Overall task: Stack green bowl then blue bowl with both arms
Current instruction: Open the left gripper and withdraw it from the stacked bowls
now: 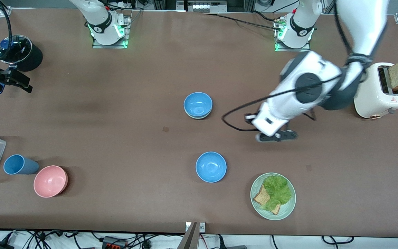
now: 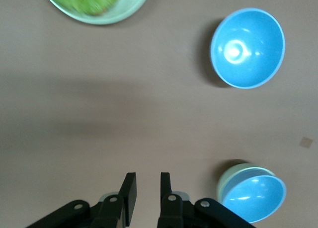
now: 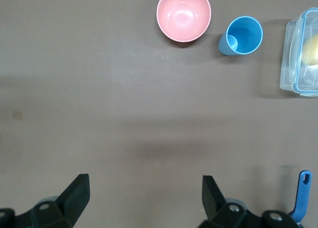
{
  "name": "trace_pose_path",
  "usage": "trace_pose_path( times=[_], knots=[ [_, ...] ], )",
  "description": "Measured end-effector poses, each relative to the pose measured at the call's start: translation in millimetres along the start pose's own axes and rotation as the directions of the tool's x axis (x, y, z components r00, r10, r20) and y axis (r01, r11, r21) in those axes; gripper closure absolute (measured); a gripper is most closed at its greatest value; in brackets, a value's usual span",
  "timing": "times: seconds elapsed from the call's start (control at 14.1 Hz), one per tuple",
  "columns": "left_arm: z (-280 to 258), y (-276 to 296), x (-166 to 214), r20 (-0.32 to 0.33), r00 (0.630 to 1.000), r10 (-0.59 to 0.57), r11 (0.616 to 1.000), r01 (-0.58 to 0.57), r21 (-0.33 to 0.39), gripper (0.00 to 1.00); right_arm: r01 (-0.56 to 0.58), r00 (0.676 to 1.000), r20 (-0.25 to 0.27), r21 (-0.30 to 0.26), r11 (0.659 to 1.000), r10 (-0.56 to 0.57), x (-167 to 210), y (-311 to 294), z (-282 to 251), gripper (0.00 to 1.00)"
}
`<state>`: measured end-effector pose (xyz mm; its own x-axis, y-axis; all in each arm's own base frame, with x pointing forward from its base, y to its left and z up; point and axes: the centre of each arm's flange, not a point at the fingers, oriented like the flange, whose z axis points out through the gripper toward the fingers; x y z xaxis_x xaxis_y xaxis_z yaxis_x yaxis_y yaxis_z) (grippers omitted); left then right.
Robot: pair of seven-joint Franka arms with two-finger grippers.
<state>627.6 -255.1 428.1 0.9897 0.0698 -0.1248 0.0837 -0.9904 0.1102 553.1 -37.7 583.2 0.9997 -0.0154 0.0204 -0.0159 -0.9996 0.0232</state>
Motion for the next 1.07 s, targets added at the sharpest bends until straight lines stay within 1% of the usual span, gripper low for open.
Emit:
trace_pose_path(
  times=[0.28, 0.43, 0.57, 0.71, 0.78, 0.92, 1.0, 1.07],
  knots=[
    [-26.9, -81.3, 33.4, 0.017, 0.993, 0.117, 0.993, -0.117, -0.004, 0.72, 0.001, 1.0, 0.0, 0.0, 1.0, -0.001, 0.0, -0.6, -0.1, 0.0],
    [-39.6, -112.9, 43.3, 0.003, 0.989, 0.15, 0.989, -0.15, -0.015, 0.7, 0.004, 1.0, 0.0, 0.0, 1.0, -0.004, 0.1, -1.8, -0.1, 0.0],
    [-62.8, -152.2, 43.0, -0.001, 0.981, 0.192, 0.981, -0.192, -0.003, 0.7, 0.005, 1.0, -0.001, 0.0, 1.0, -0.005, 0.1, -2.6, -0.3, 0.0],
    [-98.7, -185.4, 29.7, -0.003, 0.983, 0.185, 0.982, -0.184, 0.046, 0.69, 0.005, 1.0, -0.002, 0.0, 1.0, -0.005, 0.2, -2.7, -0.4, 0.0],
    [-116.8, -194.5, 20.4, -0.01, 0.986, 0.167, 0.983, -0.165, 0.076, 0.66, 0.006, 1.0, -0.002, 0.0, 1.0, -0.006, 0.1, -2.9, -0.6, 0.0],
    [-136.0, -200.9, 4.5, -0.019, 0.991, 0.134, 0.984, -0.131, 0.12, 0.51, 0.006, 1.0, -0.003, 0.0, 1.0, -0.006, 0.1, -3.2, -0.8, 0.0],
    [-135.8, -200.8, -1.1, -0.012, 0.992, 0.125, 0.984, -0.122, 0.13, 0.51, 0.006, 1.0, -0.003, 0.0, 1.0, -0.006, 0.1, -3.2, -0.8, 0.0],
    [-132.6, -199.8, -4.7, 0.001, 0.993, 0.116, 0.984, -0.115, 0.134, 0.45, 0.006, 1.0, -0.003, 0.0, 1.0, -0.006, 0.1, -3.2, -0.8, 0.0]
  ],
)
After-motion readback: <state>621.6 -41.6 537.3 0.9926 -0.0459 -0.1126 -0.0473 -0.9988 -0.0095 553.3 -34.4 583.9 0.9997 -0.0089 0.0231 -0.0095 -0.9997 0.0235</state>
